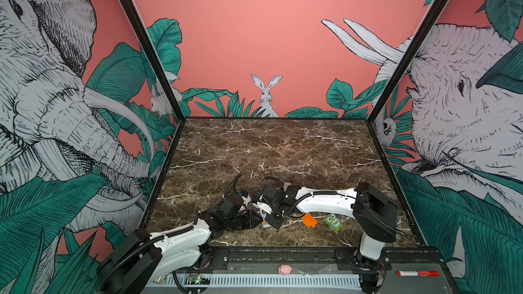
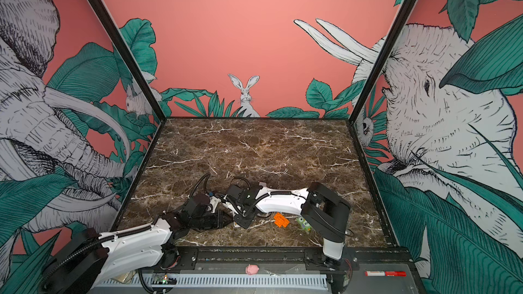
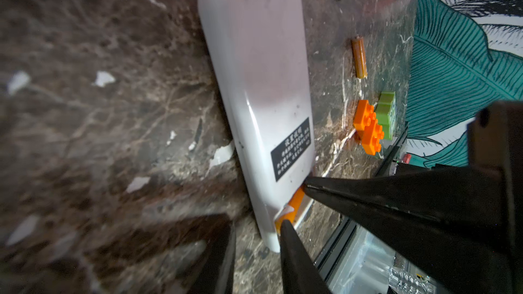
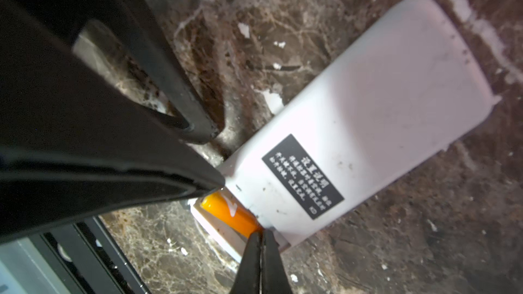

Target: Load the batteries into the remote control

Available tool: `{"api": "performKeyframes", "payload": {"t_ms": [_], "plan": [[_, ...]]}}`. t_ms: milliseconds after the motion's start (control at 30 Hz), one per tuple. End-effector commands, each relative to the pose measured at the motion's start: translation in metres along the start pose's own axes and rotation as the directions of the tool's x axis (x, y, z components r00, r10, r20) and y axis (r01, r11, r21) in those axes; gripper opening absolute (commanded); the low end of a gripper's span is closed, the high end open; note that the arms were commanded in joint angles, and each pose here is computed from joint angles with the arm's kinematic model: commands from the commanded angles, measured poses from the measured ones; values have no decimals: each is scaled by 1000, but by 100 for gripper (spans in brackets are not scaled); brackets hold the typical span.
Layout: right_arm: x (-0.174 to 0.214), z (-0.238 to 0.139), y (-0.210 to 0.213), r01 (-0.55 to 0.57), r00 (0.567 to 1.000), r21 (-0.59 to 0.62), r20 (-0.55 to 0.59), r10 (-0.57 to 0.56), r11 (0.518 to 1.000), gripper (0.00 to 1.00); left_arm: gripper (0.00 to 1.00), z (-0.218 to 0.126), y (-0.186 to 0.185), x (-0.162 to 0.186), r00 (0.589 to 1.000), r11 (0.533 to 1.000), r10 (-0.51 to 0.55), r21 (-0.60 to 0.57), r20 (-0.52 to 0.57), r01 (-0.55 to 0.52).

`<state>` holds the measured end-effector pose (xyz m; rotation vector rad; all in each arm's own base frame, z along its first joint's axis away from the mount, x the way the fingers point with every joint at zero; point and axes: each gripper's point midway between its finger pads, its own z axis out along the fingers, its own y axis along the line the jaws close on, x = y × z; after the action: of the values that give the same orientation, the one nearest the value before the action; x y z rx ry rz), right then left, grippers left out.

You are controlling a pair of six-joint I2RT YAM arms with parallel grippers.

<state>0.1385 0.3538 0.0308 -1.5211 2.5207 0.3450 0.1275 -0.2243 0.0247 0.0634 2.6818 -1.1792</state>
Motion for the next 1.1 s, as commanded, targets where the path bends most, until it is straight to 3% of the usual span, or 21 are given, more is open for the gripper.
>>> {"api": "performKeyframes", "payload": {"t_ms": [0, 267, 733, 1067], "plan": [[15, 17, -4, -12, 998, 32, -68, 14, 999, 3, 28, 1, 25, 16, 998, 996, -46, -82, -33, 43], [12, 12, -7, 0, 998, 57, -64, 4, 998, 1, 27, 0, 27, 17, 998, 995, -47, -85, -29, 44], [2, 2, -10, 70, 997, 82, -29, -68, 994, 8, 24, -3, 29, 19, 999, 995, -38, -94, -35, 35], [-14, -1, -36, 104, 995, 96, -21, -102, 990, 10, 24, -2, 26, 18, 999, 995, -32, -92, -39, 28]]}}
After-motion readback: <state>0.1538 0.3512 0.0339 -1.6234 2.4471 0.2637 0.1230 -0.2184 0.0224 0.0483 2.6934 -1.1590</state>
